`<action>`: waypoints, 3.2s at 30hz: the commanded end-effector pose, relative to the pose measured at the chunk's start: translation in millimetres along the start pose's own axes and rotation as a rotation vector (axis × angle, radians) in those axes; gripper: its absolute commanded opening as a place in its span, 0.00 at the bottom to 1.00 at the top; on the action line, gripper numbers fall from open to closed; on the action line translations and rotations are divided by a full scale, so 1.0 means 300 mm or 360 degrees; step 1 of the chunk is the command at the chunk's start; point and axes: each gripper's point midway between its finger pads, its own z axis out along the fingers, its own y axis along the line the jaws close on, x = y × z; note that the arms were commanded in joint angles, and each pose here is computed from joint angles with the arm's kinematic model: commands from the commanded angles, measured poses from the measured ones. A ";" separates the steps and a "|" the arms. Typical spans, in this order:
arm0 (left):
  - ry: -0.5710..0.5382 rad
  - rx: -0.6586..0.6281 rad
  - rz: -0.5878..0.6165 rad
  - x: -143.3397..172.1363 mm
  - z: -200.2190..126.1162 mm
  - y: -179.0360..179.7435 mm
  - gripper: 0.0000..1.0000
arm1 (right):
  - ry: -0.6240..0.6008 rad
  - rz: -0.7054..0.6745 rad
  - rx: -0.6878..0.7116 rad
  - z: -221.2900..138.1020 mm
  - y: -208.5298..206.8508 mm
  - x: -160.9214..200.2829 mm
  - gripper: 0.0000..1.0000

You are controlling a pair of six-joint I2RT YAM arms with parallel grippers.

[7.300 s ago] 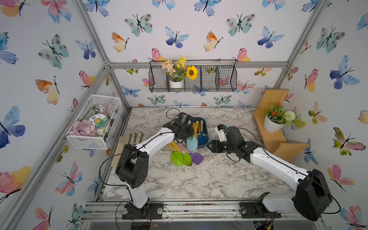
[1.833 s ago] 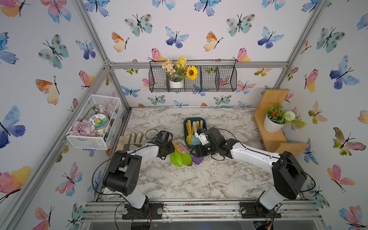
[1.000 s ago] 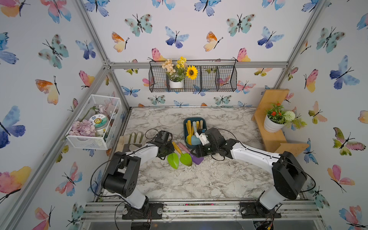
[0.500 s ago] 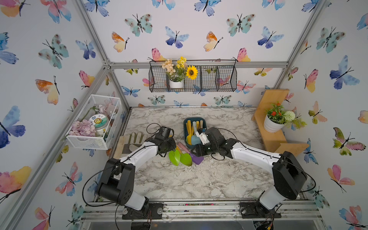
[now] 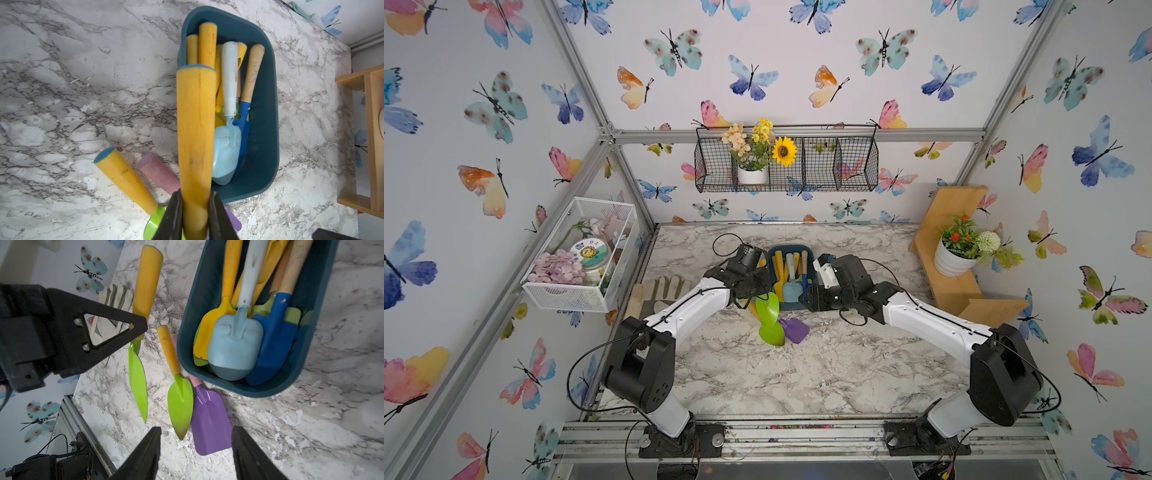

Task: Put the shovel into the storage box
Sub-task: Place the shovel in the storage box.

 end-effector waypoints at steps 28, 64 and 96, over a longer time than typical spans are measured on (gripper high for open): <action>0.0019 -0.0154 0.0237 -0.207 0.296 -0.118 0.01 | -0.0010 0.0143 0.0139 -0.081 -0.138 0.075 0.59; 0.0029 -0.0198 0.0152 -0.172 0.251 -0.034 0.42 | 0.0016 0.0166 0.0104 -0.058 -0.128 0.075 0.59; -0.0015 -0.0037 0.0113 -0.090 0.080 -0.056 0.32 | 0.0037 0.0068 0.0094 -0.058 -0.106 0.045 0.59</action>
